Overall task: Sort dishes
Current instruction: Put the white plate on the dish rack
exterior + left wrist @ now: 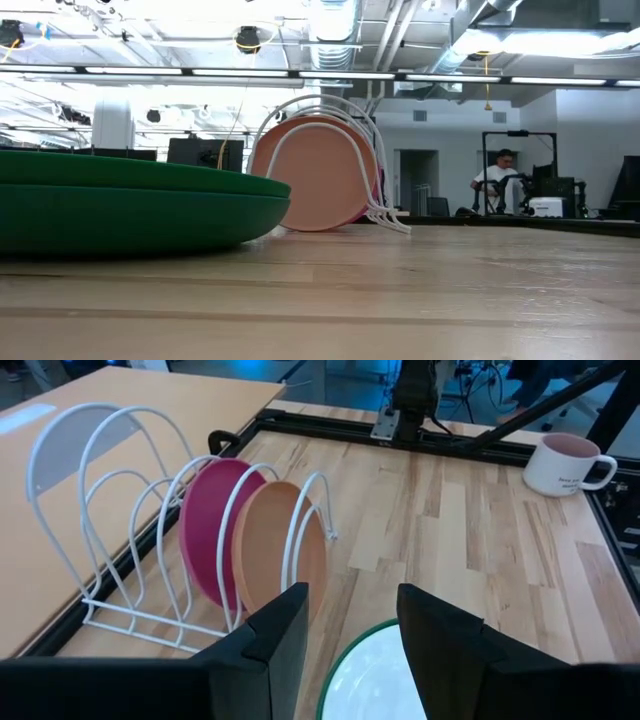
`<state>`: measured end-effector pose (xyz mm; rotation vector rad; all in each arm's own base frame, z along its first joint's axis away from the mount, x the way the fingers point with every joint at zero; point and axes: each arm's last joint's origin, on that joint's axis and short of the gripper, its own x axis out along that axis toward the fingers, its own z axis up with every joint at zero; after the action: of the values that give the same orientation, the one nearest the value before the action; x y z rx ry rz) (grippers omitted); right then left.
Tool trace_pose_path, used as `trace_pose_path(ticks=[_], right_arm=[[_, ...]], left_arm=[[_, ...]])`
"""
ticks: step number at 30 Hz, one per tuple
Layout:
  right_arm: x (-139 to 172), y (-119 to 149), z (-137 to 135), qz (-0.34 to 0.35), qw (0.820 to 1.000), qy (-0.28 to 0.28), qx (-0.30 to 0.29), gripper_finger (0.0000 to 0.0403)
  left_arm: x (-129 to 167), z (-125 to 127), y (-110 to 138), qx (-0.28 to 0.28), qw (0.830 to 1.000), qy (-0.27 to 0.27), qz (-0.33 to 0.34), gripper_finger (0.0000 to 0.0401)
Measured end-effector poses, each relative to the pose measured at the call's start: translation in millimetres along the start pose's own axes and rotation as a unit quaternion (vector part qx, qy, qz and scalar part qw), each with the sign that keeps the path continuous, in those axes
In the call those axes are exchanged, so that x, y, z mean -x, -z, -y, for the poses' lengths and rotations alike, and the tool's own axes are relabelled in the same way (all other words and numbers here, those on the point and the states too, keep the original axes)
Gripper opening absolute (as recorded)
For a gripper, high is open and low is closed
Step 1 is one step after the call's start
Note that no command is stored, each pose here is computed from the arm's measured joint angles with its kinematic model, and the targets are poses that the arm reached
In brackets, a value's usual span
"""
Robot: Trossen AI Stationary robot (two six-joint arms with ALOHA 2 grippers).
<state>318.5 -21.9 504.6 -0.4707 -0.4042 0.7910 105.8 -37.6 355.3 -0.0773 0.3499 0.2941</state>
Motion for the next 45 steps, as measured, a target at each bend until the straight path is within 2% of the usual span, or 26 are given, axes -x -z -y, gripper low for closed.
trace_pose_path(ticks=[4,10,18,22,29,38,43,45], right_arm=[[13.4,30.0,-21.1,0.004,1.000,0.004,-0.014,0.0000],[45.5,70.7,-68.3,0.035,0.999,0.026,-0.020,0.0000],[85.9,114.3,-133.1,0.133,0.988,0.065,0.037,0.0000],[86.2,138.2,-152.9,0.108,0.989,0.097,0.015,0.0000],[78.1,150.2,-157.0,0.108,0.989,0.095,0.021,0.0000],[75.6,149.9,-158.9,0.110,0.989,0.090,0.028,0.0000],[81.5,156.2,-151.5,0.084,0.985,0.153,0.014,0.0000],[82.6,161.4,-150.1,0.062,0.985,0.163,0.014,0.0000]], left_arm=[[0.0,0.0,0.0,0.001,1.000,0.000,0.000,0.0148],[0.0,0.1,-0.4,0.002,1.000,0.000,0.002,0.0148],[-4.1,5.2,-3.3,0.001,1.000,0.002,0.009,0.0148],[-9.1,9.7,-2.3,-0.011,1.000,-0.003,0.001,0.0148],[-19.6,19.3,-2.6,-0.033,0.999,-0.019,-0.001,0.0148],[-25.1,23.7,-5.1,-0.045,0.998,-0.050,0.015,0.0148],[-19.6,21.0,-17.1,-0.041,0.994,-0.068,0.068,0.0148],[-15.9,19.6,-23.4,-0.036,0.993,-0.066,0.093,0.0148]])
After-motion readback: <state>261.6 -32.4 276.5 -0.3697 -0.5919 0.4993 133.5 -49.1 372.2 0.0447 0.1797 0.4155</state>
